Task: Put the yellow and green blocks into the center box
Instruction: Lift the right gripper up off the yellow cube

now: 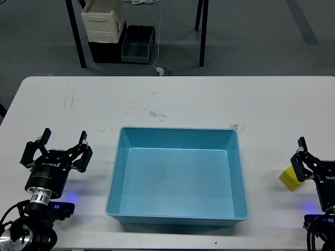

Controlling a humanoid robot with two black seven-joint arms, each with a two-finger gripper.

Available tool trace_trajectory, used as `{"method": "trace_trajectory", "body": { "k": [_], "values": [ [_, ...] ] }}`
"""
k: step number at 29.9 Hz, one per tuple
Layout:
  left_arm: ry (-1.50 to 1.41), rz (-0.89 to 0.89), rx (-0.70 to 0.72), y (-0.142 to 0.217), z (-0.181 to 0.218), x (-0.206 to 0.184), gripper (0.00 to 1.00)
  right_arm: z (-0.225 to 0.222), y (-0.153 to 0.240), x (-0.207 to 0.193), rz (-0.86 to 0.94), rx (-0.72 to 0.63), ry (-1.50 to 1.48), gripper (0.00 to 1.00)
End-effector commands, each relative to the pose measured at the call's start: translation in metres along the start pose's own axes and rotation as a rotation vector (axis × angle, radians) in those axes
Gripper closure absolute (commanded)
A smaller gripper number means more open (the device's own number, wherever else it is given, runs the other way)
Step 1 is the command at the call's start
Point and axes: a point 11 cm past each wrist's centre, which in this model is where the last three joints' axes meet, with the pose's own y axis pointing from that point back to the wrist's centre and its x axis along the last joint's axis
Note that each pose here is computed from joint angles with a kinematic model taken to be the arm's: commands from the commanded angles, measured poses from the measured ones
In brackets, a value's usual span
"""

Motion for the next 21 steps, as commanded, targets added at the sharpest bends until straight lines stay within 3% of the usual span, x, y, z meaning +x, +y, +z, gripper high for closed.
{"method": "trace_trajectory", "body": {
  "k": [1,13,21],
  "values": [
    [-0.003,-0.005,-0.006,-0.001,0.002,-0.001,0.00,0.001,0.000,0.001,0.002,-0.002,-0.001,0.00],
    [-0.001,-0.002,-0.013,-0.001,0.004,-0.001,0.00,-0.009,-0.006,-0.005,-0.036,0.022,0.037,0.00],
    [-0.001,-0.003,-0.025,-0.002,0.008,-0.001,0.00,-0.038,-0.060,-0.053,-0.158,-0.098,0.501,0.00]
  ]
}}
